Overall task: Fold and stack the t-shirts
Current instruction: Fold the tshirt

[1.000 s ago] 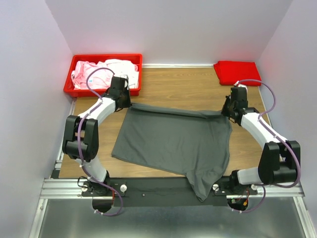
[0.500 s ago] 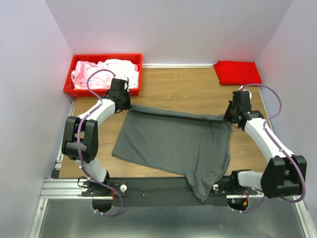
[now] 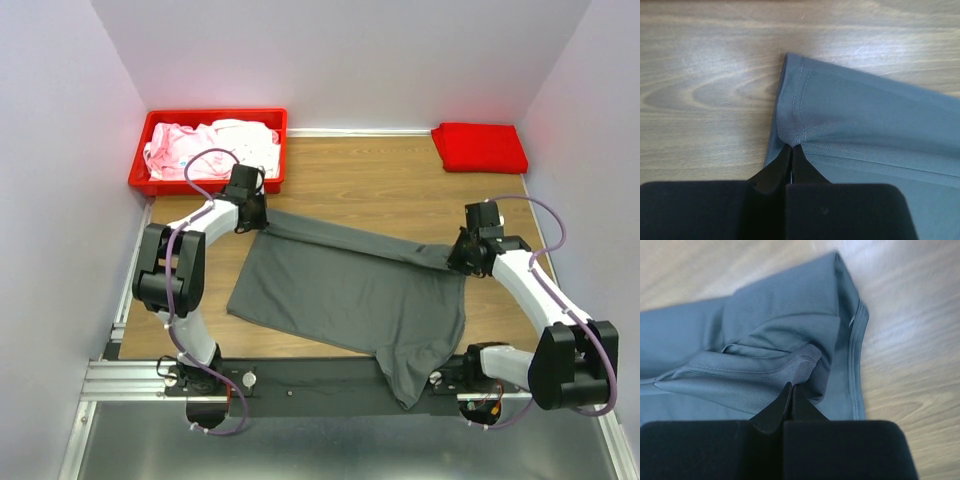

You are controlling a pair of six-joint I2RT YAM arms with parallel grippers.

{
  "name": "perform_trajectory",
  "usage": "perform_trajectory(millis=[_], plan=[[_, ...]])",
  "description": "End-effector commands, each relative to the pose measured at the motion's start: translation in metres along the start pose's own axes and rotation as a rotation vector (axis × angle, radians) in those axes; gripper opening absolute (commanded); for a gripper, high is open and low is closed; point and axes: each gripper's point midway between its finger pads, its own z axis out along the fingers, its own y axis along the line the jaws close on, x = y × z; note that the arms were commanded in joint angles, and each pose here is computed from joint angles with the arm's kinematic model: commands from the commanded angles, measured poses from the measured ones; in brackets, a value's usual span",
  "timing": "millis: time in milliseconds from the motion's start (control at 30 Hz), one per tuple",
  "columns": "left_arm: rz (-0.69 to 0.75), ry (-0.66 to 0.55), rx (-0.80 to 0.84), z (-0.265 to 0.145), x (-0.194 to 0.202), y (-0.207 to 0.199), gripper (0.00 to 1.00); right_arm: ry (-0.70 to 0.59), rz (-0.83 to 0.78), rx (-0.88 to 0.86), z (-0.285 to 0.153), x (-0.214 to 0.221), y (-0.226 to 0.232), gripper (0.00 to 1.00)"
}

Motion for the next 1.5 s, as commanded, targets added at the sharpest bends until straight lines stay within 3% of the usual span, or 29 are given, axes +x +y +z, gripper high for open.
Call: perform_trajectory(millis=[0,100,200,333,433,467,500,567,633,800,967,1200,1333,1467], plan=[[0.023,0.059,-0.036,0.006,0.02,0.007,0.0,0.128,0.079,0.023,0.005,0.037,-0.006,0.01],[0.019,0.074,-0.037,0.007,0.027,0.006,0.0,0.17,0.114,0.005,0.006,0.051,-0.004,0.01],[0.009,0.083,-0.039,0.007,0.03,0.006,0.0,0.179,0.138,-0.013,0.002,0.054,-0.001,0.14],[0.003,0.067,-0.035,0.003,0.026,0.004,0.11,0.246,0.158,-0.066,-0.001,0.073,0.006,0.27],[0.002,0.031,-0.069,-0.003,0.017,0.008,0.35,0.204,0.18,-0.096,-0.008,0.065,0.009,0.38],[0.002,0.02,-0.066,-0.005,0.014,0.007,0.4,0.172,0.179,-0.088,-0.01,0.058,0.008,0.4],[0.002,0.001,-0.061,-0.011,0.01,0.006,0.45,0.135,0.18,-0.07,-0.012,0.049,0.004,0.48],[0.0,-0.023,-0.051,-0.018,0.004,0.003,0.58,0.051,0.198,-0.039,-0.017,0.02,-0.004,0.51],[-0.001,-0.066,-0.038,-0.033,-0.006,0.0,0.63,0.012,0.216,-0.029,-0.02,0.001,-0.006,0.52],[-0.017,-0.155,-0.013,-0.069,-0.025,-0.007,0.63,-0.064,0.265,-0.019,-0.012,-0.049,-0.009,0.51],[0.022,-0.233,0.063,-0.093,-0.049,-0.033,0.53,-0.065,0.452,-0.112,0.015,-0.068,-0.031,0.47],[0.071,-0.105,0.083,-0.038,-0.033,-0.044,0.43,-0.044,0.556,-0.229,0.043,-0.067,-0.028,0.41],[0.08,-0.013,0.033,-0.008,-0.006,-0.031,0.4,-0.038,0.562,-0.237,0.054,-0.066,-0.03,0.4],[0.083,0.021,-0.04,-0.005,0.013,-0.013,0.39,-0.025,0.569,-0.225,0.065,-0.061,-0.033,0.4]])
